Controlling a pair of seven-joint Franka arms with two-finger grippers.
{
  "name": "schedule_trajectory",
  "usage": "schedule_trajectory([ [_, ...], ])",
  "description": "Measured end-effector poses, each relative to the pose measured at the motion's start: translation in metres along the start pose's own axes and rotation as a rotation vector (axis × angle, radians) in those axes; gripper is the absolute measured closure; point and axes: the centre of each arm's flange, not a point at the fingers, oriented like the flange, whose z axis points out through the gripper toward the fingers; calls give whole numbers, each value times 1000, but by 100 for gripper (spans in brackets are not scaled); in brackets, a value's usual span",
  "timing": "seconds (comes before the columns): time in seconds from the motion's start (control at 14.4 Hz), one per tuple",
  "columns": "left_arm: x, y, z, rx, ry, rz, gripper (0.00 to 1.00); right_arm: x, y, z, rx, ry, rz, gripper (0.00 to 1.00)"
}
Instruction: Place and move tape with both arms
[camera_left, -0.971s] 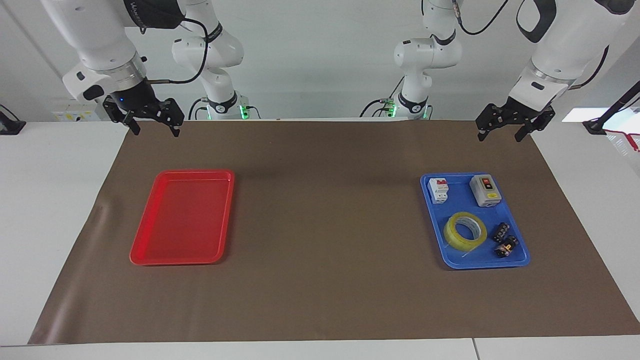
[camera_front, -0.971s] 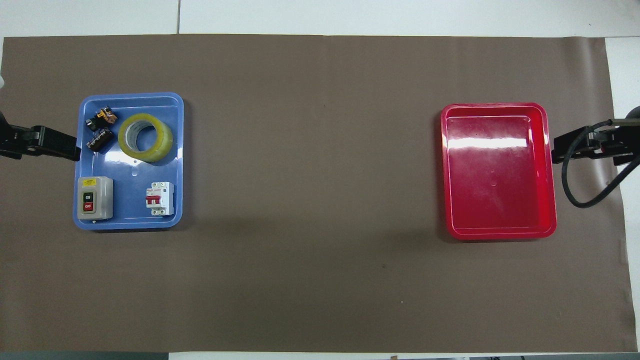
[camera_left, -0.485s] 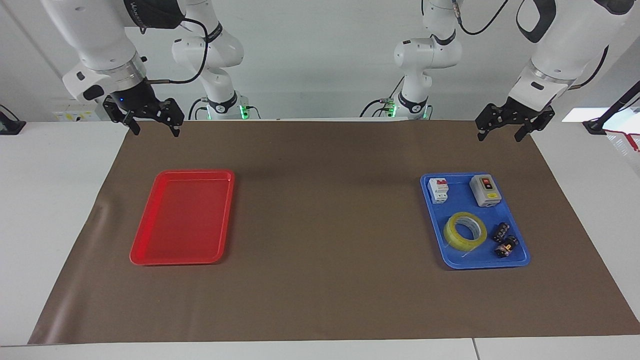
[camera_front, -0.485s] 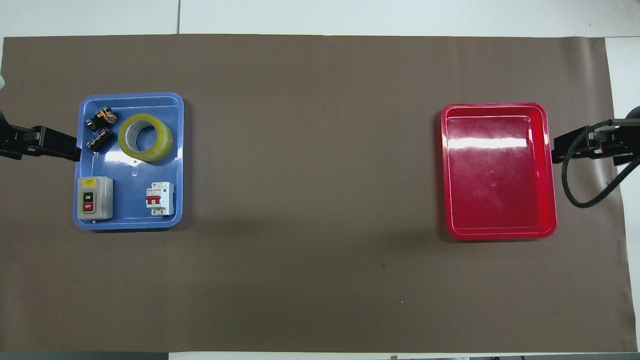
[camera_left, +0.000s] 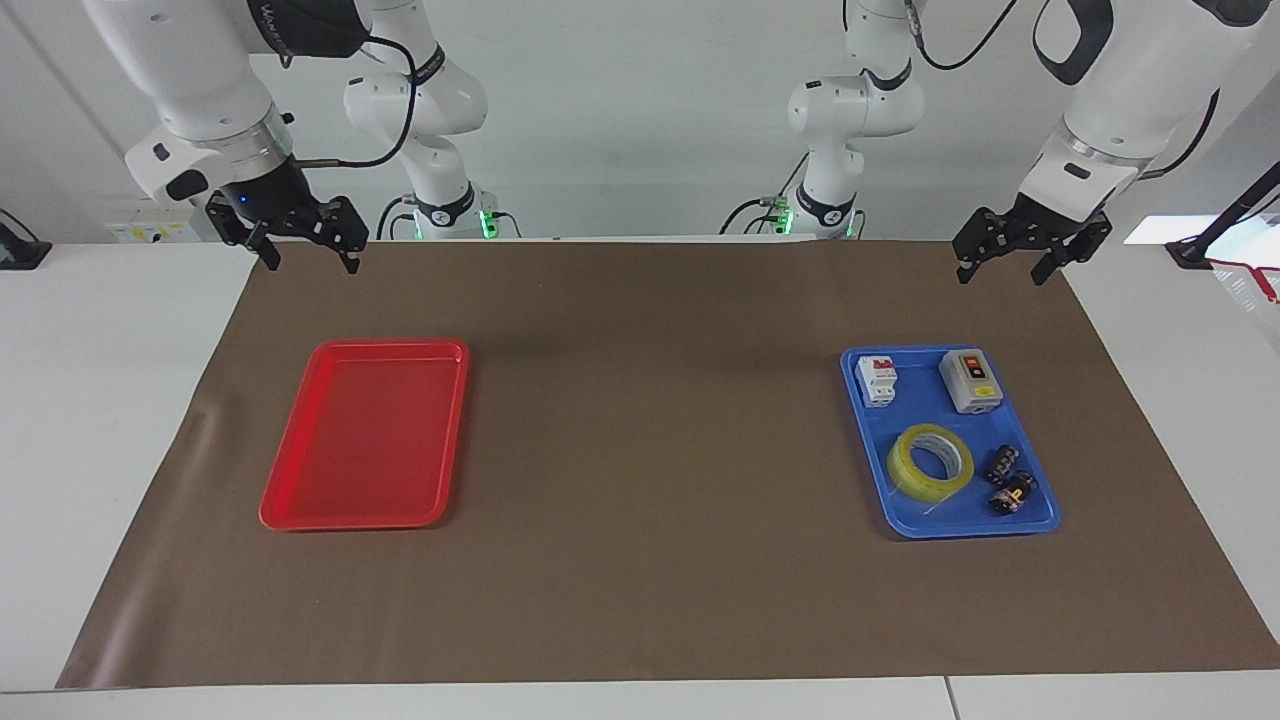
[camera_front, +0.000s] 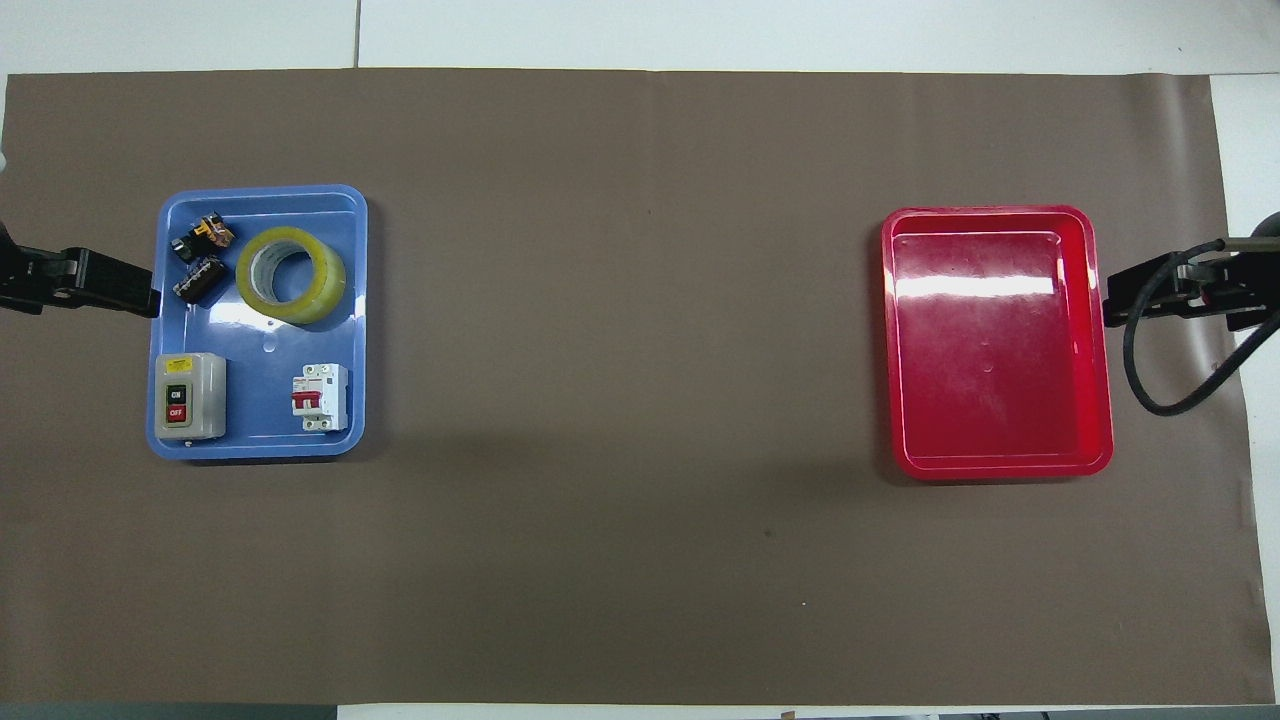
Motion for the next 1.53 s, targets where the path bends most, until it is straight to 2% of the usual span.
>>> schedule_trajectory([
  [0.35,5,0,1,2,36,0,0,0,0,0,0,0,0,0],
  [0.62,25,-5,31,2,69,-7,0,0,0,0,0,0,1,0],
  [1.11,74,-34,152,-1,82,-44,0,0,0,0,0,0,1,0],
  [1.53,78,-64,230,2,114,-87,0,0,0,0,0,0,1,0],
])
